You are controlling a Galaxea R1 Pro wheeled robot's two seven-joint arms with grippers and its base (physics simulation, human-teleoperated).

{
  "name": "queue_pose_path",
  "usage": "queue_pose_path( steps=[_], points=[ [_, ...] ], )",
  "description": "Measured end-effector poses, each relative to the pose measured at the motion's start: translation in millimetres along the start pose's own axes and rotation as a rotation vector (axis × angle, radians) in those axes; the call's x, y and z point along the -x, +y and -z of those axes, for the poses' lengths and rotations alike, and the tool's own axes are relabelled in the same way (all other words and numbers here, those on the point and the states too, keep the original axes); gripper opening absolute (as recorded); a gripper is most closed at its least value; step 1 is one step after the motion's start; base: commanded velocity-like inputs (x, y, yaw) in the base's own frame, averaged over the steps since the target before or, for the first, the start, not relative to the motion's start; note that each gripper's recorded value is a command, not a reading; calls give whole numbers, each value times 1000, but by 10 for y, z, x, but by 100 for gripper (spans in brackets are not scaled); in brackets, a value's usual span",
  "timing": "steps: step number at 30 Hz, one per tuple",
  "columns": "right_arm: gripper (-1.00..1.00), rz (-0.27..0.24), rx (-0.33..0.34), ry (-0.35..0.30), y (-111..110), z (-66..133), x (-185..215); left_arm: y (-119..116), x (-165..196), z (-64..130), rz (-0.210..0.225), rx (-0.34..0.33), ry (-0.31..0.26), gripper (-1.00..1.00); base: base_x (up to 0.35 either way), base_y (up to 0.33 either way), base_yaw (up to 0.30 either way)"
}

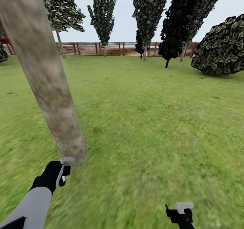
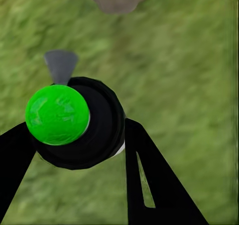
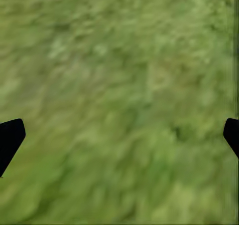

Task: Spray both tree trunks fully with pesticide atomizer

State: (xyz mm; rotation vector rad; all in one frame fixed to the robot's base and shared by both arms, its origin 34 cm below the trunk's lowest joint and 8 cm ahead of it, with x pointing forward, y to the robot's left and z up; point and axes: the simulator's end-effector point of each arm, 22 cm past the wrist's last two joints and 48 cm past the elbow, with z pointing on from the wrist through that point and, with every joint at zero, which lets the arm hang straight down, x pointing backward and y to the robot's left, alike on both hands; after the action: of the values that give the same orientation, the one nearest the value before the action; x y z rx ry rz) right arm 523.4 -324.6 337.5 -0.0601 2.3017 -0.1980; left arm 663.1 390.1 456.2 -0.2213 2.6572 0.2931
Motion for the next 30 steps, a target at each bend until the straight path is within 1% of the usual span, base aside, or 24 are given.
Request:
queue_pose_path(
  steps=[9,19,30],
  points=[
    [100,0,1,-2,4,-1,7,0,0,0,0,0,0,-100,113,-263,0],
    [100,-1,1,-2,10,-1,7,3,-2,-1,2,0,1,-100,105,-264,265],
    [100,-1,2,-2,13,-2,9,3,-3,-1,2,0,1,-100,24,-276,277]
  ],
)
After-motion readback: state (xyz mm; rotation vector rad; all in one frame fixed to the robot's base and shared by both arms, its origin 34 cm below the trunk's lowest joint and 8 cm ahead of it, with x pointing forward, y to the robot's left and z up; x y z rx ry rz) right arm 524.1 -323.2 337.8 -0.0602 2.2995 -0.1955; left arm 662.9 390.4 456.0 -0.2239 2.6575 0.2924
